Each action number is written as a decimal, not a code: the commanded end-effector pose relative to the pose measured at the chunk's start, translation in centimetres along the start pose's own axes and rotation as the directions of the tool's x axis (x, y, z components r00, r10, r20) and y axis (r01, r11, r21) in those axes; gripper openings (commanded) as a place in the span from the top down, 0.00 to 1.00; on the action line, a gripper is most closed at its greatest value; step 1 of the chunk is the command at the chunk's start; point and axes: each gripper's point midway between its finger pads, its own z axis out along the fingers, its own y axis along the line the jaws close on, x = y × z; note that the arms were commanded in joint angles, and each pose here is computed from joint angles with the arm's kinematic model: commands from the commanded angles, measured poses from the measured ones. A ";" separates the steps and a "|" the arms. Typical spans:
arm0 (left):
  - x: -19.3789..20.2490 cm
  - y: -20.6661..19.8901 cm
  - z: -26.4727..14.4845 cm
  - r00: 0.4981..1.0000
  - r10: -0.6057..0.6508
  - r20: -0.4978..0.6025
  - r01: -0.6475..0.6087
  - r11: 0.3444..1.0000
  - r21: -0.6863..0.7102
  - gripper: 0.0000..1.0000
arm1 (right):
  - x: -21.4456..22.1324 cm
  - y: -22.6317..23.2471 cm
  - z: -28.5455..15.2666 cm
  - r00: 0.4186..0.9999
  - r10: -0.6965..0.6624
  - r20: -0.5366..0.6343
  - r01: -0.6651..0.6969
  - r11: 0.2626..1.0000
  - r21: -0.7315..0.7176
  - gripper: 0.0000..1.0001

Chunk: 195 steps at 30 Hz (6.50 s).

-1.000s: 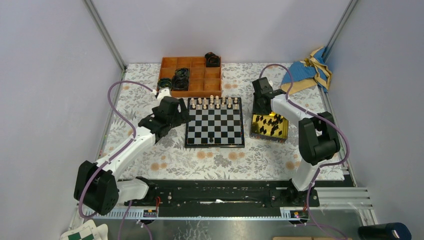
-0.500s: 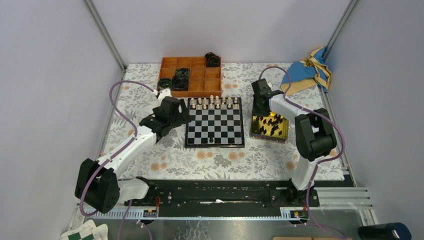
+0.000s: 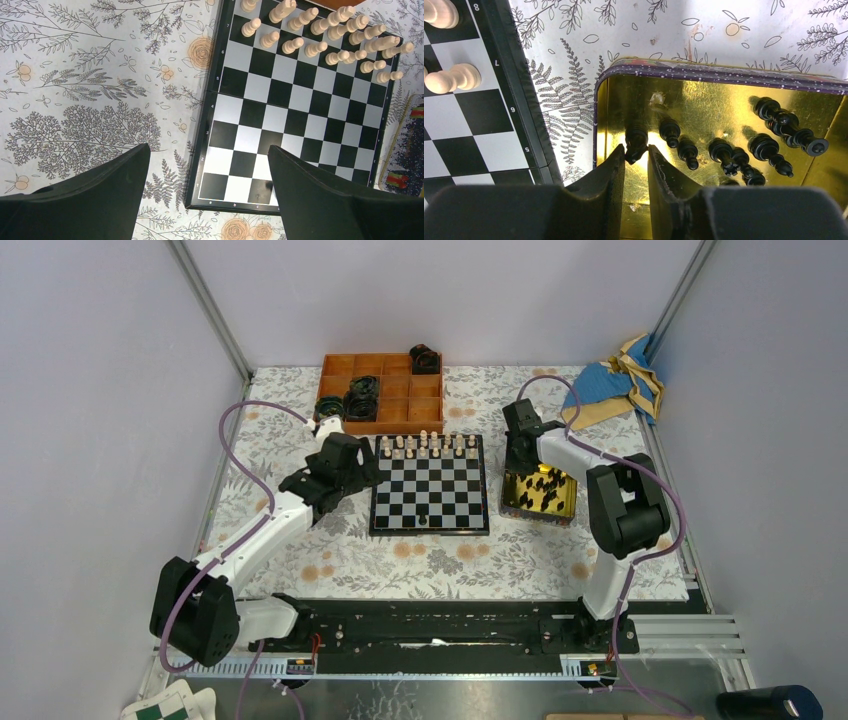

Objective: Set up the chess pieces on the board
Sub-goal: Pick up the chess piece from the storage box, then place the chess piece on the chessboard, then adjust the chess piece on the chessboard.

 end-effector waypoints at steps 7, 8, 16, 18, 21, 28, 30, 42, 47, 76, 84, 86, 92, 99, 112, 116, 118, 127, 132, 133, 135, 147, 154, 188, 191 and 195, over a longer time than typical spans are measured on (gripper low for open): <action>-1.6 -1.1 -0.1 0.998 -0.008 0.056 0.006 0.999 0.037 0.05 | -0.5 -0.2 0.0 1.000 0.016 0.017 -0.016 1.000 -0.002 0.88; -1.6 -1.2 -0.1 0.998 -0.007 0.056 0.005 0.999 0.038 0.05 | -0.6 -0.2 -0.1 1.000 0.017 0.020 -0.017 1.000 -0.002 0.89; -1.7 -1.3 -0.3 0.998 -0.012 0.061 0.009 0.999 0.045 0.05 | -0.8 -0.4 -0.8 0.999 0.016 0.031 -0.016 1.000 0.000 0.96; -1.8 -1.3 -0.3 0.998 -0.012 0.063 0.009 0.999 0.046 0.05 | -0.8 -0.4 -1.0 0.999 0.015 0.031 -0.015 1.000 -0.002 0.96; -1.8 -1.3 -0.4 0.998 -0.011 0.066 0.008 0.999 0.050 0.05 | -1.1 -0.4 -1.6 0.999 0.016 0.040 -0.016 1.000 -0.004 0.98; -2.0 -1.2 -0.7 0.997 -0.010 0.075 0.006 0.999 0.049 0.05 | -1.9 -0.8 -3.6 0.997 0.011 0.074 -0.010 1.000 -0.004 1.00; -2.0 -1.1 -0.8 0.997 -0.010 0.079 0.006 0.999 0.048 0.05 | -2.2 -0.8 -4.6 0.996 0.009 0.087 -0.008 1.000 -0.011 1.00; -3.3 -1.4 -1.8 0.993 -0.026 0.119 0.018 0.998 0.068 0.05 | -2.3 2.7 -10.7 0.984 -0.122 0.126 0.133 0.988 -0.079 1.00; -3.8 -1.3 -2.3 0.989 -0.035 0.141 0.026 0.997 0.067 0.04 | -0.8 6.9 -12.1 0.969 -0.229 0.088 0.240 0.960 -0.144 1.00; -6.9 1.3 -11.9 0.938 -0.145 0.313 0.100 0.983 0.156 0.04 | 7.2 26.6 -13.3 0.810 -0.586 0.012 0.557 0.763 -0.327 1.00; -7.5 1.4 -13.5 0.929 -0.150 0.337 0.093 0.980 0.178 0.04 | 10.5 28.2 -12.2 0.774 -0.632 -0.038 0.586 0.738 -0.335 1.00; -7.5 1.4 -13.7 0.930 -0.151 0.336 0.092 0.979 0.184 0.03 | 11.3 28.2 -11.8 0.766 -0.640 -0.054 0.590 0.734 -0.336 1.00; -7.3 1.3 -13.8 0.930 -0.157 0.332 0.094 0.976 0.197 0.03 | 12.5 28.0 -11.0 0.754 -0.652 -0.081 0.598 0.731 -0.329 1.00; -7.0 1.3 -13.5 0.933 -0.159 0.322 0.098 0.976 0.196 0.04 | 13.1 27.6 -10.2 0.741 -0.663 -0.103 0.608 0.728 -0.317 1.00; -6.8 1.2 -13.0 0.938 -0.153 0.311 0.098 0.978 0.185 0.03 | 14.3 27.2 -8.9 0.724 -0.675 -0.138 0.612 0.723 -0.321 0.98; -6.8 1.3 -12.8 0.939 -0.146 0.312 0.092 0.980 0.179 0.03 | 14.6 27.3 -8.7 0.725 -0.675 -0.141 0.609 0.722 -0.328 0.96; -6.8 1.3 -12.8 0.939 -0.144 0.312 0.091 0.980 0.177 0.03 | 14.6 27.3 -8.7 0.725 -0.674 -0.141 0.608 0.723 -0.328 0.93; -7.0 1.1 -12.5 0.940 -0.133 0.313 0.080 0.981 0.175 0.02 | 13.9 27.9 -9.3 0.730 -0.675 -0.111 0.610 0.715 -0.340 0.62; -7.3 0.8 -12.4 0.940 -0.128 0.315 0.075 0.982 0.175 0.02 | 12.7 28.3 -10.3 0.737 -0.672 -0.070 0.617 0.712 -0.335 0.61; -7.4 0.8 -12.4 0.940 -0.129 0.317 0.075 0.982 0.176 0.02 | 12.4 28.4 -10.5 0.740 -0.670 -0.060 0.618 0.712 -0.333 0.61; -7.6 0.7 -12.4 0.939 -0.126 0.321 0.073 0.982 0.174 0.02 | 11.6 28.4 -11.0 0.746 -0.665 -0.034 0.622 0.714 -0.323 0.60; -9.8 -0.3 -12.6 0.931 -0.112 0.348 0.058 0.985 0.163 0.02 | 2.3 26.0 -14.4 0.863 -0.485 0.142 0.506 0.820 -0.267 0.58; -10.0 -1.5 -11.1 0.943 -0.090 0.321 0.040 0.986 0.159 0.02 | -3.9 19.3 -15.1 0.920 -0.317 0.230 0.361 0.913 -0.189 0.52; 4.1 -10.5 -5.1 0.892 0.453 0.002 -0.397 0.779 0.485 0.27 | -3.7 0.0 -6.6 0.994 -0.008 0.107 0.005 1.000 0.031 0.69; 5.3 -10.6 -4.8 0.876 0.481 -0.018 -0.410 0.765 0.496 0.33 | -3.5 -0.2 -6.3 0.995 -0.006 0.099 0.003 0.999 0.033 0.70; 6.4 -10.6 -4.5 0.862 0.505 -0.040 -0.420 0.756 0.502 0.47 | -3.4 -0.5 -6.1 0.995 -0.003 0.097 -0.001 0.999 0.039 0.70</action>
